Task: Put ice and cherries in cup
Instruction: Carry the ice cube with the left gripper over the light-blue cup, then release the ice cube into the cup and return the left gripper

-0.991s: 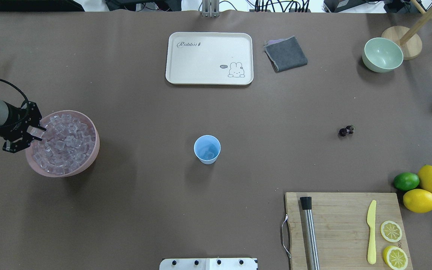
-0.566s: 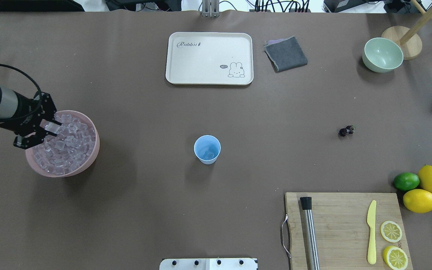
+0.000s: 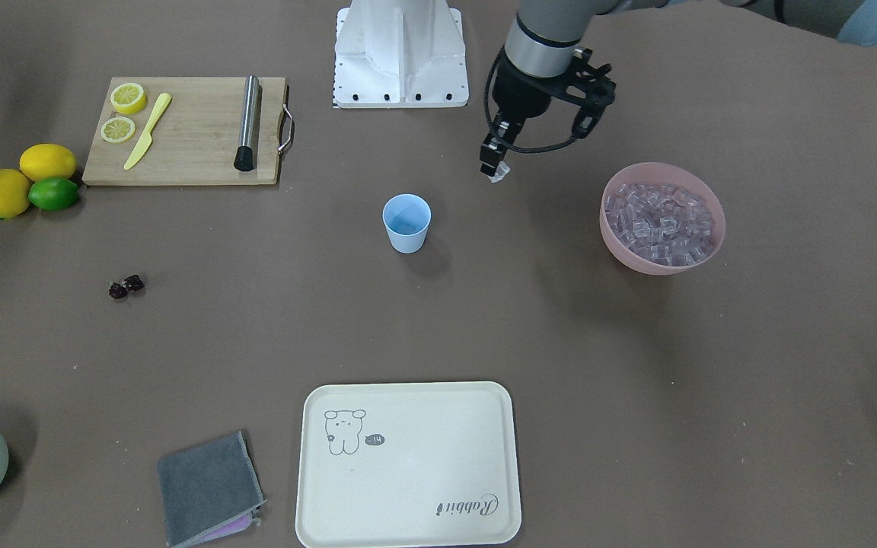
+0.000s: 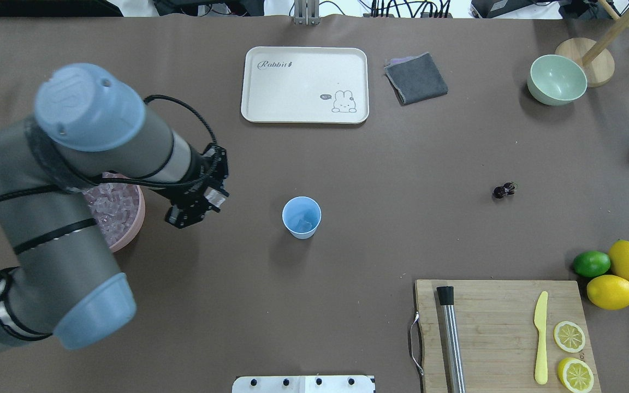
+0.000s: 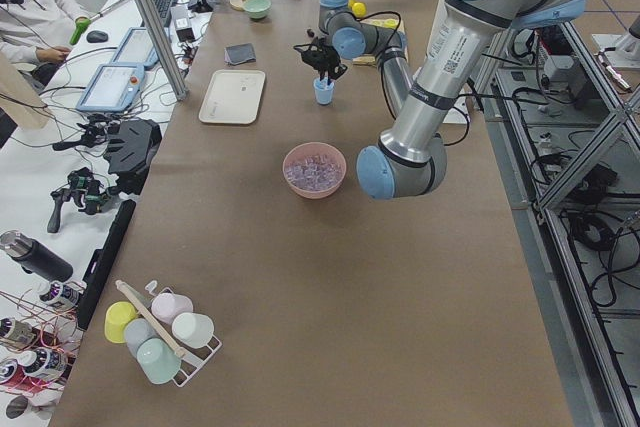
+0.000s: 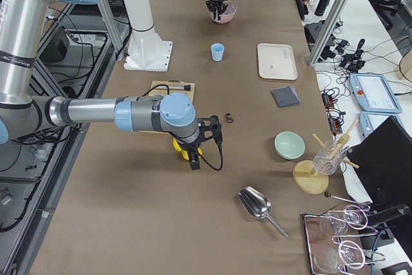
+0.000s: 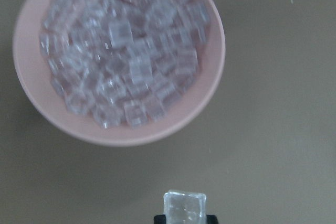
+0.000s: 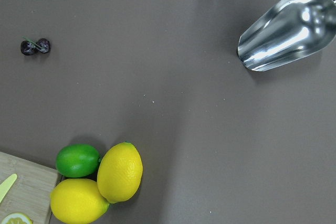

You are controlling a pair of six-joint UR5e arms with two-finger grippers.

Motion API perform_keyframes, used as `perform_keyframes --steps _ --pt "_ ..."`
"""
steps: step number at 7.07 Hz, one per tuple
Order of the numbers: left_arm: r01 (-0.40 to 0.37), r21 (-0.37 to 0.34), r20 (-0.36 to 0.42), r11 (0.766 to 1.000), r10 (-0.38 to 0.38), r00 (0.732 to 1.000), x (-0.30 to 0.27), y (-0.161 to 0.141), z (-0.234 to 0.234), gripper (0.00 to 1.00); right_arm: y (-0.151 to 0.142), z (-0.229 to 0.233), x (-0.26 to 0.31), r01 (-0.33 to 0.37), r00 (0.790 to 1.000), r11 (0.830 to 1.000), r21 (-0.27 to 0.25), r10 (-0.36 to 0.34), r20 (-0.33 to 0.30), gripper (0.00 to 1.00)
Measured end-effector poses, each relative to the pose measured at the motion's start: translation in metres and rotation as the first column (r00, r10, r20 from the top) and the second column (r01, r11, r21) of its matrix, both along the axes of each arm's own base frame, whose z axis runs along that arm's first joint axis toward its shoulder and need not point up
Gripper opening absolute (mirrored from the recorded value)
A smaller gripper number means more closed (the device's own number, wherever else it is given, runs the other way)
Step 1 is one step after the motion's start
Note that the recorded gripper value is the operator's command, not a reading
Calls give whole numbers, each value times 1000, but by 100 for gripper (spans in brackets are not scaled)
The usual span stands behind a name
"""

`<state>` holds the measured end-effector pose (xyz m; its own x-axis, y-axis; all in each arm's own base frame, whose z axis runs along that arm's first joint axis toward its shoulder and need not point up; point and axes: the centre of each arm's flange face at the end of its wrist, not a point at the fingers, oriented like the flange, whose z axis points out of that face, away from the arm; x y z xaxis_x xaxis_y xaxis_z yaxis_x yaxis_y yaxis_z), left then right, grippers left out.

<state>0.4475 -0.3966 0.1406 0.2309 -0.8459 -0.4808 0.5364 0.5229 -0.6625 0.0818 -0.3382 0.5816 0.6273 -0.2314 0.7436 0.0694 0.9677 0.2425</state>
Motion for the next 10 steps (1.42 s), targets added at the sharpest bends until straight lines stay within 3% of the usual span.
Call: perform_keyframes --steps 2,4,5,6,8,10 --pt "-27 82 3 996 27 1000 64 1 -36 0 4 3 0 2 1000 1000 -6 -2 0 100" --pt "-43 151 -9 988 45 999 100 -7 -37 0 9 7 -1 3 1000 1000 -18 -3 1 100" --pt "-55 169 -4 984 56 998 107 -9 -32 79 12 9 -1 3 1000 1000 -23 -3 1 100" --pt "-66 183 4 981 67 998 109 -11 -29 85 14 11 -1 3 1000 1000 -29 -3 2 100" --pt "-89 209 11 974 89 996 110 -10 -28 82 17 13 -1 3 1000 999 -34 -3 2 100" --pt "-137 291 15 947 139 990 68 -11 -31 83 18 14 -1 3 1000 999 -38 -3 2 100"
